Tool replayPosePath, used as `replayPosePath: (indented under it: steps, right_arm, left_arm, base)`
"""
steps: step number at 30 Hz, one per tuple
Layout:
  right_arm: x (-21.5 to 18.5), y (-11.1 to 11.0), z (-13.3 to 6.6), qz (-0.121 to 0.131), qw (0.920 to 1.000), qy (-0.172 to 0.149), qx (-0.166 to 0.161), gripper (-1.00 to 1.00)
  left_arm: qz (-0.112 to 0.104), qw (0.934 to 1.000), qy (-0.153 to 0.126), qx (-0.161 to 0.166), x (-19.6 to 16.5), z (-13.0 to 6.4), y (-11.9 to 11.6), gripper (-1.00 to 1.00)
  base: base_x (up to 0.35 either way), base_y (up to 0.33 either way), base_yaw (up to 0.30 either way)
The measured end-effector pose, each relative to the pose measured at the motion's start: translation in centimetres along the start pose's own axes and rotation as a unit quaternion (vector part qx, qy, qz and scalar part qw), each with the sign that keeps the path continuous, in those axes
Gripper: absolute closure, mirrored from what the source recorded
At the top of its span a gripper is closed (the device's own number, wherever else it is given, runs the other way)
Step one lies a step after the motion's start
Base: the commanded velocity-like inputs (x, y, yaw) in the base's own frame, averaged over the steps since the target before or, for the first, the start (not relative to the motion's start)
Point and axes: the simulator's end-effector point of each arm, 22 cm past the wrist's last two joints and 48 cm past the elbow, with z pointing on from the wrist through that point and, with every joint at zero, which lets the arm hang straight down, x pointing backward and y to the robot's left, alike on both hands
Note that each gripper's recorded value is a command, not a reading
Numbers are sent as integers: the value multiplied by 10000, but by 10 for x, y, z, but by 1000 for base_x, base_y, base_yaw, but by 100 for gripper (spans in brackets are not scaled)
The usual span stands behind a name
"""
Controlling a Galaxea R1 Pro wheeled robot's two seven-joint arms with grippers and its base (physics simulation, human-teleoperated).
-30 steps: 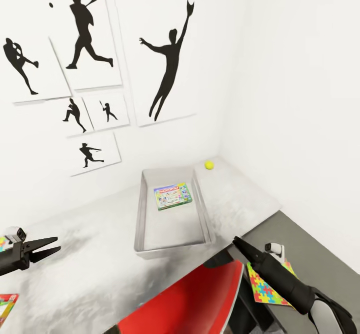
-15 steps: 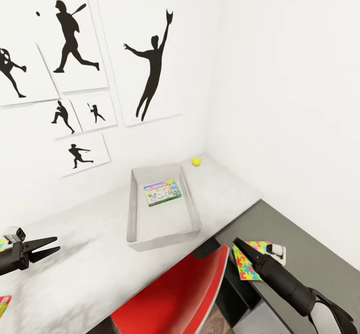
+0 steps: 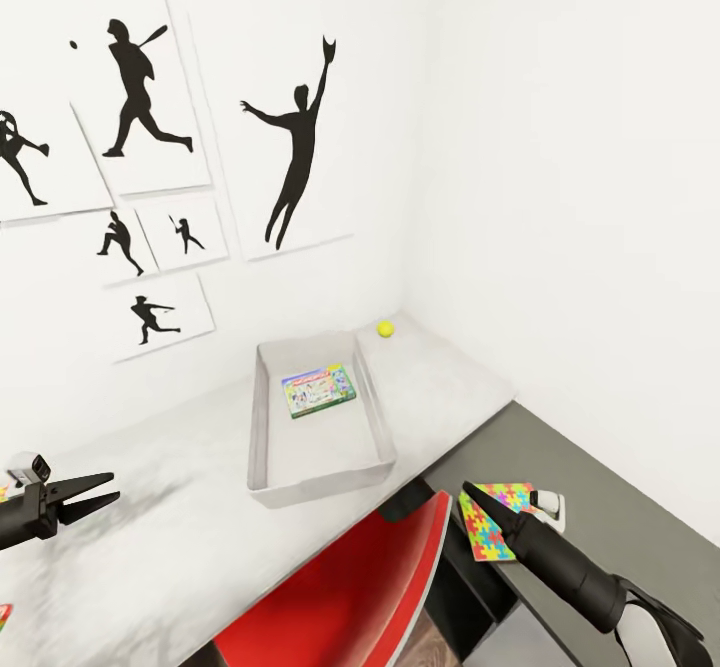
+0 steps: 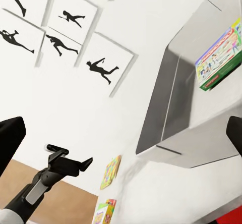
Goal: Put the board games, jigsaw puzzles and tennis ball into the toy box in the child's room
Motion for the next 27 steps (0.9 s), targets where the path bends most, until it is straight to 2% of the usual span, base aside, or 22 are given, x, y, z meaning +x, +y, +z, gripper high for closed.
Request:
replayPosePath:
  steps: [11,27]
  right_arm:
    - [-5,12,0,-124,9997,-65,-176,-100]
    - [-12,25,-1,-337,9988,-186,-309,-100]
  left_arm:
    - [68,10000,-35,41,-2,-2,-7,-100]
    - [113,9998,-105,100,-5,-7,-16,-100]
  base:
    - [-164,53,-1]
    - [-37,10,0]
